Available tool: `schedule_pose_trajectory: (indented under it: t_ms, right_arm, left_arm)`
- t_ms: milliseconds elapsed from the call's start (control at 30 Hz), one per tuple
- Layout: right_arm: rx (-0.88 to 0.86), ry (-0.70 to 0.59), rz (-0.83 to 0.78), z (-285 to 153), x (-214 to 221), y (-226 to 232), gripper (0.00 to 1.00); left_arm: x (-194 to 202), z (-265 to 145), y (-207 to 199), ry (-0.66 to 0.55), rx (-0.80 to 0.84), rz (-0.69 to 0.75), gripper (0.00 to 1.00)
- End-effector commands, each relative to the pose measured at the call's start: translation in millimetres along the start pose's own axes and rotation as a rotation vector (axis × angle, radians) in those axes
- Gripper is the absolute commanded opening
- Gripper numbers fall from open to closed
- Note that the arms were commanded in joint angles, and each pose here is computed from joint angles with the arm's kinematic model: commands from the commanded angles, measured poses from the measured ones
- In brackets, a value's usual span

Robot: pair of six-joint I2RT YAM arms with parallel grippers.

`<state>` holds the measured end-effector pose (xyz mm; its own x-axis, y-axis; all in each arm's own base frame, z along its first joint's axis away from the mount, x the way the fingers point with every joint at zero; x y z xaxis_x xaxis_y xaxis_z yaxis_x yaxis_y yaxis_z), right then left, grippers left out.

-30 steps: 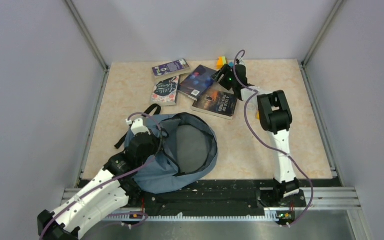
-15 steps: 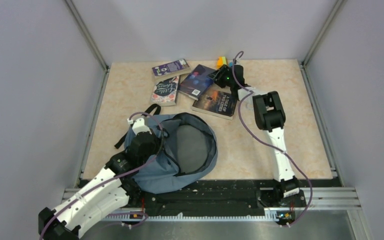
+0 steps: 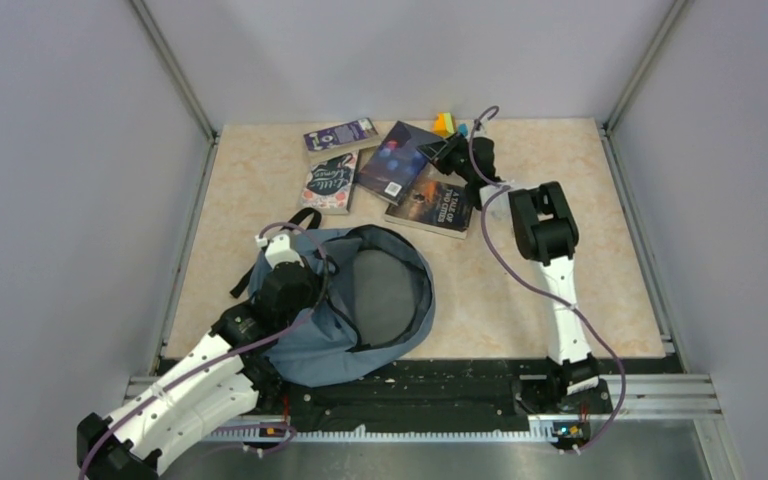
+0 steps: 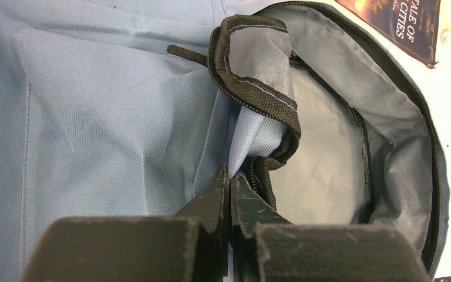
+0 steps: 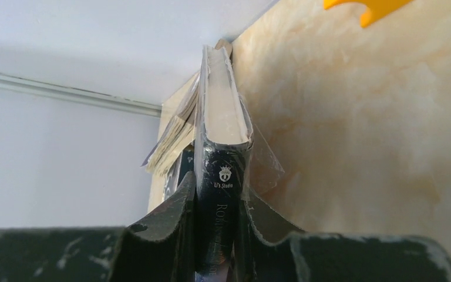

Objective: Pack the student bag
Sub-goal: Pick up the book from the center of the board, then place the book in the student bag.

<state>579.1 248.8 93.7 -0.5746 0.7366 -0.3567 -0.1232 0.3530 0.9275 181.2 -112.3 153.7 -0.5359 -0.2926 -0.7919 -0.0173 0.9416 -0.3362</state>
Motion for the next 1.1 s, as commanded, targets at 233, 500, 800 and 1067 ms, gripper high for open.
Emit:
schedule_pose_trajectory:
  t_ms: [233,500,800,1067]
  right_arm:
    - [-0.193,-0.176,-0.239,-91.0,-33.9,107.7,0.0]
    - [-0.178,-0.259,-0.334,-147.1,-40.7,144.0,0.0]
    - [-0.264,-0.28,-0.359,-226.0,-31.3,205.4,0.0]
    - [-0.281,-0.184,-0.353,-279.4,16.0,228.6,0.0]
  left_arm:
    - [-40.2,-17.5,-13.5,-0.142,0.074,0.015,0.0]
    - [-46.6,-26.0,-10.3,-0.163,0.066,0.025,0.0]
    - [-57.8,-39.3,-8.7,-0.231,0.099,0.042,0.0]
    - [-61.4,-41.7,-12.1,-0.241,0.122,0.06,0.0]
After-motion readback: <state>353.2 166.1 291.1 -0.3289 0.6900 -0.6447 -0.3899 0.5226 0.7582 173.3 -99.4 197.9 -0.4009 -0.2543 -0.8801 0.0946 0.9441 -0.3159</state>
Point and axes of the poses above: each gripper's point midway between its finger pads, its own z axis out along the fingers, its own y axis along the line the jaws close on, x = y × z, the point moved 5 cm from there along -z, back along the fingers, and after that the axes turned 5 degrees about z, right-handed, at the moved point
